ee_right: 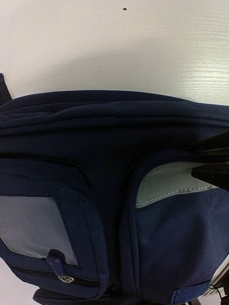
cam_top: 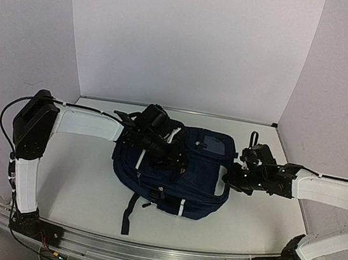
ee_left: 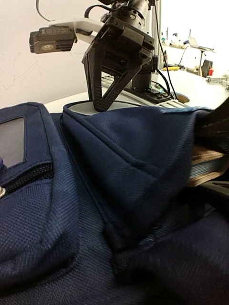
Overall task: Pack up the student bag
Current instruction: Place the personal item in the student bag.
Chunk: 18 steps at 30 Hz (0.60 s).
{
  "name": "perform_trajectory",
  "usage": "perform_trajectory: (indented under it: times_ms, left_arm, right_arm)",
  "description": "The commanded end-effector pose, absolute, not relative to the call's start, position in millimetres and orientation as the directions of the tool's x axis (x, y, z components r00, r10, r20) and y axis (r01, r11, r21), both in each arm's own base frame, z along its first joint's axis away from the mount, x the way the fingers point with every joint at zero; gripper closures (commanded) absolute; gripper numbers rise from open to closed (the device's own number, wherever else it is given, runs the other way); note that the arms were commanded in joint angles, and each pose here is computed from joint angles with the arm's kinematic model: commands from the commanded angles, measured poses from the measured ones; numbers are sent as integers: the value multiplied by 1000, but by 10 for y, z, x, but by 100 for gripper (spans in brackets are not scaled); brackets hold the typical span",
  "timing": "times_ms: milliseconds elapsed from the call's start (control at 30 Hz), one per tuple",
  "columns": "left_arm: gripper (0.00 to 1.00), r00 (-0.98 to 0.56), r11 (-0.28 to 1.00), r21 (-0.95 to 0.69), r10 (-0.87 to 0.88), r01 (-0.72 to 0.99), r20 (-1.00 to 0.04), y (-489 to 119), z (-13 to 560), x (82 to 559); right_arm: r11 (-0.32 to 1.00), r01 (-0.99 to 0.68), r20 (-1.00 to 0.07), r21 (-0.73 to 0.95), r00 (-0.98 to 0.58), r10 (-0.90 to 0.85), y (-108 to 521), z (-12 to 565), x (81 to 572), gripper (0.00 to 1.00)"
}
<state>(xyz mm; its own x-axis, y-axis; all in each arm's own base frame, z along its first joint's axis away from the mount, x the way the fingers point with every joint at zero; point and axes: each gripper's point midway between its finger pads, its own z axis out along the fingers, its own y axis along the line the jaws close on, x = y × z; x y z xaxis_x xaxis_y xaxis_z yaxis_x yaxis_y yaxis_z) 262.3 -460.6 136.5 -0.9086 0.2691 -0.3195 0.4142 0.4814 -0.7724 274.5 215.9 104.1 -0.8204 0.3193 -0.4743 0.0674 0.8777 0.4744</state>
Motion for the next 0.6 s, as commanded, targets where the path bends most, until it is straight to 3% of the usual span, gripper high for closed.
perform_trajectory:
  times_ms: [0, 167, 333, 400, 500, 567]
  left_arm:
    - [60, -900, 473, -766, 187, 434, -394, -4315, 1699, 2729]
    - [44, -891, 484, -759, 116, 437, -439, -3949, 2046, 2738]
    - [36, -892, 530, -738, 85, 418, -444, -3630, 2164, 2762]
    - [34, -894, 565, -721, 68, 400, -442, -3490, 2151, 2788]
    - [29, -885, 630, -669, 63, 394, -461, -3314, 2136, 2797]
    - [24, -876, 651, -649, 53, 394, -479, -3223, 2177, 2797]
  right_arm:
    - [832, 30, -486, 554, -799, 353, 2366, 1225, 2842, 95]
    - [833, 34, -492, 553, -793, 360, 2330, 1251, 2829, 94]
    - [862, 32, -538, 506, -770, 344, 2228, 1350, 2859, 80]
    - [876, 23, -563, 482, -758, 330, 2179, 1453, 2866, 69]
    - [888, -7, -608, 460, -732, 309, 2128, 1713, 2867, 42]
    - [893, -31, -637, 449, -712, 296, 2121, 1909, 2862, 32]
